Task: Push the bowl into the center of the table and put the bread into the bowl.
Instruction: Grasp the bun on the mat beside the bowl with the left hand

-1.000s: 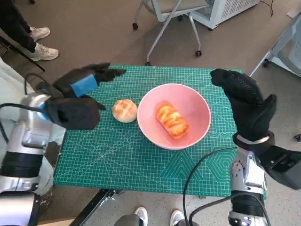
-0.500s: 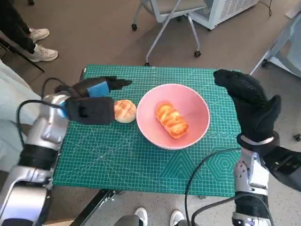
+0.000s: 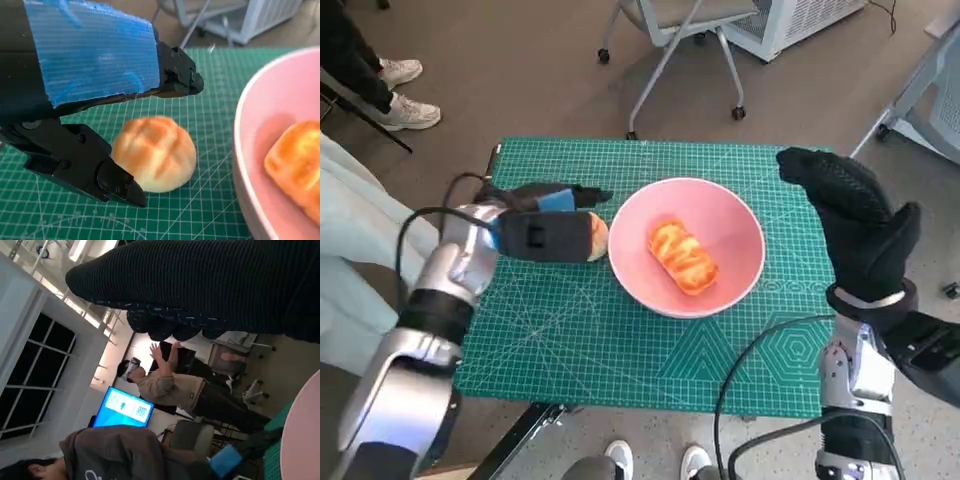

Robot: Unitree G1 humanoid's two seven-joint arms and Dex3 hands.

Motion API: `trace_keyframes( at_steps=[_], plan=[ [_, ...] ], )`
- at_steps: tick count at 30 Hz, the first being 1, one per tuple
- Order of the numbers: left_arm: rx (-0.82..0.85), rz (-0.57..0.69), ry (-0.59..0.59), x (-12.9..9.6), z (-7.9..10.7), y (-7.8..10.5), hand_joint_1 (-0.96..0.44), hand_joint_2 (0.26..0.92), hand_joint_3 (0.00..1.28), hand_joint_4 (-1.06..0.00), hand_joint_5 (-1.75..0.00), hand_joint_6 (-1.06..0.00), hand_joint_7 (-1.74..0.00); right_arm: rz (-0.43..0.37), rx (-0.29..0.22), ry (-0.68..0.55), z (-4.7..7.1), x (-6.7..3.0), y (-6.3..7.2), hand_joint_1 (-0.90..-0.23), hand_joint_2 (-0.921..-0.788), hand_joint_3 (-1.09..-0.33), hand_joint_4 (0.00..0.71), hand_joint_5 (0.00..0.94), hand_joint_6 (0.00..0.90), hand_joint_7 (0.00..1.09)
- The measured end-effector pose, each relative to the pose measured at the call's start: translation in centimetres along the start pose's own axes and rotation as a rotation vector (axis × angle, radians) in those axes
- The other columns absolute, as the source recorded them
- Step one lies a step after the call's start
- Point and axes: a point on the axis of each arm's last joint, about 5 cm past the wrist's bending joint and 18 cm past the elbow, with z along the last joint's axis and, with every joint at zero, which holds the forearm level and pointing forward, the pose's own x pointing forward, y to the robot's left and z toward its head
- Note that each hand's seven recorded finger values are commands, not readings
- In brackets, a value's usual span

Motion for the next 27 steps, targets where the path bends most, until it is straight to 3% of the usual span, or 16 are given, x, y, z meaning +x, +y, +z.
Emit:
trace_keyframes(
  at_steps=[4,8,12,13,14,15,16,20,27],
  plan=[
    [0.011,-0.030,0.029,0.5,0.1,-0.4,0.03,0.816,0.02,-0.28,-0.04,-0.40,-0.05,0.001,-0.003,-0.004,0.1,0.03,0.0,-0.697,-0.921,-0.737,0.208,0.003,0.088,0.46],
    [0.036,-0.049,0.060,0.9,0.3,-0.9,0.04,0.848,0.03,-0.53,-0.12,-0.52,-0.08,0.001,-0.004,-0.005,0.1,0.04,0.0,-0.704,-0.921,-0.735,0.209,0.003,0.093,0.45],
    [0.060,-0.038,0.071,1.1,0.4,-1.2,0.05,0.885,0.03,-0.63,-0.45,-0.66,-0.11,0.000,-0.004,-0.005,0.1,0.00,-0.1,-0.705,-0.921,-0.734,0.210,0.003,0.096,0.44],
    [0.066,-0.033,0.071,1.1,0.4,-1.2,0.04,0.893,0.05,-0.65,-0.60,-0.63,-0.34,-0.001,-0.004,-0.005,0.1,-0.01,-0.1,-0.705,-0.921,-0.734,0.210,0.003,0.097,0.44],
    [0.075,-0.026,0.071,1.1,0.4,-1.2,0.03,0.903,0.09,-0.64,-0.84,-0.56,-0.69,-0.001,-0.005,-0.004,0.1,-0.02,-0.1,-0.706,-0.921,-0.733,0.210,0.003,0.098,0.44],
    [0.092,-0.016,0.069,1.1,0.4,-1.2,0.02,0.909,0.11,-0.65,-0.99,-0.53,-0.88,-0.002,-0.005,-0.004,0.1,-0.05,-0.1,-0.706,-0.921,-0.733,0.210,0.003,0.099,0.44],
    [0.104,-0.007,0.066,1.1,0.4,-1.3,0.01,0.911,0.12,-0.66,-1.04,-0.52,-0.95,-0.003,-0.005,-0.003,0.1,-0.07,-0.1,-0.706,-0.921,-0.733,0.210,0.003,0.099,0.44],
    [0.148,0.026,0.048,1.2,0.5,-1.5,0.00,0.917,0.10,-0.66,-1.23,-0.60,-1.07,-0.004,-0.007,-0.002,0.2,-0.15,-0.1,-0.706,-0.921,-0.731,0.210,0.002,0.103,0.43],
    [0.191,0.040,0.050,1.0,0.3,-1.4,0.00,0.915,0.09,-0.63,-1.27,-0.66,-1.09,-0.005,-0.009,0.000,0.2,-0.34,-0.1,-0.706,-0.921,-0.731,0.210,0.002,0.108,0.42]
  ],
)
